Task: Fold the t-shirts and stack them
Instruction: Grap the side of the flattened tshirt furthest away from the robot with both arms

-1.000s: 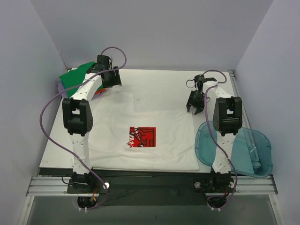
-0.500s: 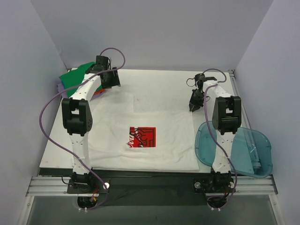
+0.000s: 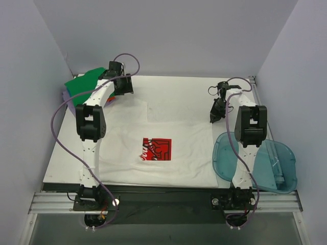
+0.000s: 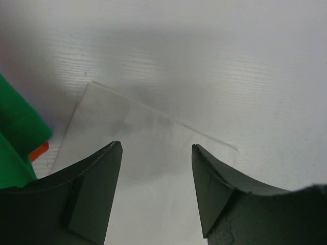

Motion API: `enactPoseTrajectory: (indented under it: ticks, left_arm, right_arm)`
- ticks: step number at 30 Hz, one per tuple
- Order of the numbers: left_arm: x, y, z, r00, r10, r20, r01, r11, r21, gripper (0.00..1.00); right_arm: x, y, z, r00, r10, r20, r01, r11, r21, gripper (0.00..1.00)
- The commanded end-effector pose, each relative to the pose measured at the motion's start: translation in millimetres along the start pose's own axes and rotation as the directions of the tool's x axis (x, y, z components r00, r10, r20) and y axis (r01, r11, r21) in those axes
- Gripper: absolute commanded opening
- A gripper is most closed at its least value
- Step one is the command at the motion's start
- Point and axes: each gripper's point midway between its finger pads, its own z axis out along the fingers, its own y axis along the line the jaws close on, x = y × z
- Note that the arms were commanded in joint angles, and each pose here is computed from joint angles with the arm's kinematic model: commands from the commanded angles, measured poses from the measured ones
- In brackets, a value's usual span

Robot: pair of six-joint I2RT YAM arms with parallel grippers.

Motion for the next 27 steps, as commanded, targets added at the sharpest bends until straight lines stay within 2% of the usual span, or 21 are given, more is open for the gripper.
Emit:
enactPoseTrajectory:
  ticks: [1, 8, 16, 20, 23, 27]
  left_arm:
    - [-27.0, -7.4, 5.4, 0.997, 0.026, 0.077, -0.029, 0.999, 0.036, 0.67]
    - [-33.7, -1.6, 30.3, 0.994, 0.009, 0.110, -0.010, 1.000, 0.010, 0.68]
    - [-45.3, 6.3, 49.5, 0.983, 0.005, 0.182, 0.004, 0.999, -0.050, 0.67]
    - [-60.4, -2.4, 56.2, 0.967, 0.009, 0.253, -0.007, 1.000, -0.007, 0.66]
    - [-67.2, -9.8, 62.3, 0.960, 0.011, 0.279, -0.018, 1.000, 0.022, 0.62]
    - [-59.8, -16.3, 71.6, 0.966, 0.027, 0.259, -0.042, 0.998, 0.052, 0.62]
  right_arm:
    - [7.4, -38.6, -18.4, 0.999, 0.031, -0.030, -0.027, 0.993, 0.115, 0.00]
    - [5.5, -55.8, -23.6, 0.998, 0.052, -0.040, -0.046, 0.989, 0.140, 0.00]
    - [3.7, -53.3, -21.7, 0.997, 0.037, -0.061, -0.030, 0.992, 0.124, 0.00]
    - [6.3, -51.6, -20.6, 0.996, 0.034, -0.077, -0.025, 0.993, 0.114, 0.00]
    - [7.7, -50.3, -18.8, 0.996, 0.034, -0.087, -0.024, 0.994, 0.106, 0.00]
    - [8.3, -47.3, -16.3, 0.995, 0.036, -0.098, -0.027, 0.995, 0.096, 0.00]
